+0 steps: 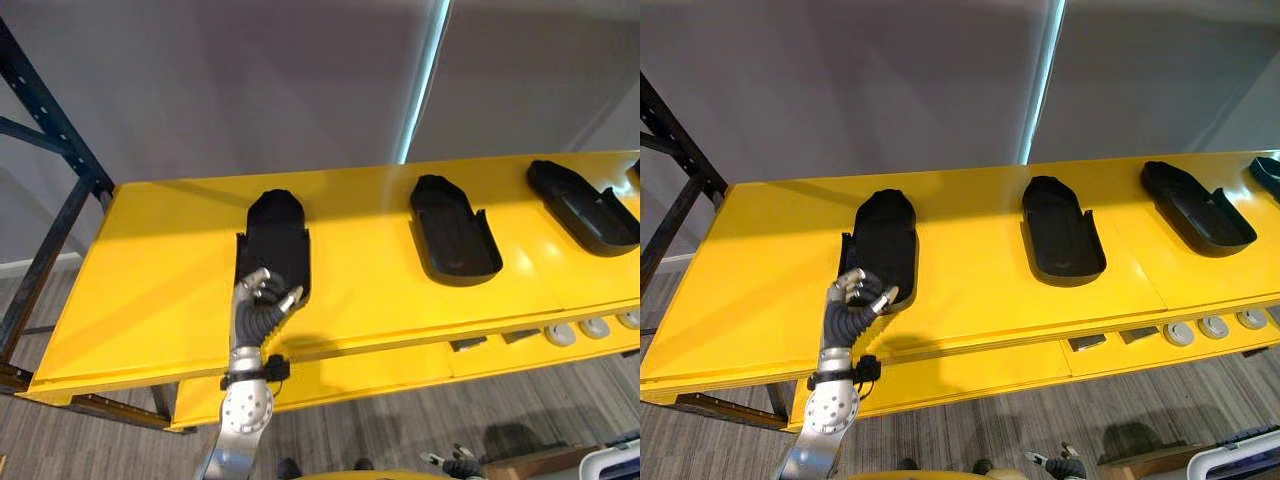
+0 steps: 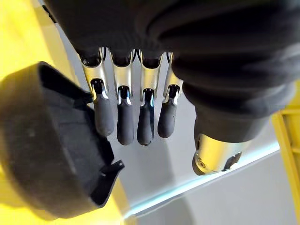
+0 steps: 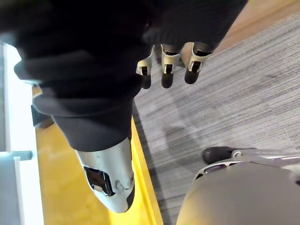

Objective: Walk over and take plastic housings, then place them on the shelf

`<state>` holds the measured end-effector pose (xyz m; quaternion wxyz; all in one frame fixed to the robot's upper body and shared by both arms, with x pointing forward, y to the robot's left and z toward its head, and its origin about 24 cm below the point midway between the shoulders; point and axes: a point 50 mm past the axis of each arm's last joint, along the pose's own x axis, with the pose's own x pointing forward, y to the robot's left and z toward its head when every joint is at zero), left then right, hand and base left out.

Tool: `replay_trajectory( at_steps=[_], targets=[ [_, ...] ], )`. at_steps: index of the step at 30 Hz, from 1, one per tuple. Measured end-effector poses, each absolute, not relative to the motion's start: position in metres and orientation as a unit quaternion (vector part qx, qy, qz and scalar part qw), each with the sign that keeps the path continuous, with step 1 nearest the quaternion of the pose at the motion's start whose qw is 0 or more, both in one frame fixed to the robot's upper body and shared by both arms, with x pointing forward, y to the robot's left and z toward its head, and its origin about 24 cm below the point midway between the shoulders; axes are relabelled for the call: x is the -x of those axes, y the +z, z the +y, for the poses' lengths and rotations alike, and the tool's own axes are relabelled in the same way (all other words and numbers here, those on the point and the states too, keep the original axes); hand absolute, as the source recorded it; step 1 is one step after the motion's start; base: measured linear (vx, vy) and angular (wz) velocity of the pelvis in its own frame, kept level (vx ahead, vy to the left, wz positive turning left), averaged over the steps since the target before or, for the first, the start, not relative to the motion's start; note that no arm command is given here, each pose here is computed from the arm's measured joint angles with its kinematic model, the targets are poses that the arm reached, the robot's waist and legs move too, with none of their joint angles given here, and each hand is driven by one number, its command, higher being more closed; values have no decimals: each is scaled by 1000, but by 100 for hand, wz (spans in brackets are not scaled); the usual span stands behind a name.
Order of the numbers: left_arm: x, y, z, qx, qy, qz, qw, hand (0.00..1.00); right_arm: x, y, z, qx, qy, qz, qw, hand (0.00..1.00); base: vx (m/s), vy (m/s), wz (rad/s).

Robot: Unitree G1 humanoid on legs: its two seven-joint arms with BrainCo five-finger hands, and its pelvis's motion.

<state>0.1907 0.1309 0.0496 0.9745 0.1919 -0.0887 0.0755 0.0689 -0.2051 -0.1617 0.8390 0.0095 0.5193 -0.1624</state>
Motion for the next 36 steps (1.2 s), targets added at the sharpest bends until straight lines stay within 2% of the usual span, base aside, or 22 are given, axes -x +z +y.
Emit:
replay_trajectory(
  at_steps=[12,27,36],
  targets=[
    [-187,6,116,-227,2,-4,974,100,-67,-162,-205,4,-150,523,839,0,-22,4,3],
    [-229,-1,114,-291,-5,-7,957,100,-71,-162,-204,5,-145,528,837,0,15,-15,-3],
    [-241,2,117,-299,1,-10,954,100,-77,-161,-203,9,-139,524,840,0,-19,-14,-6]
  ],
)
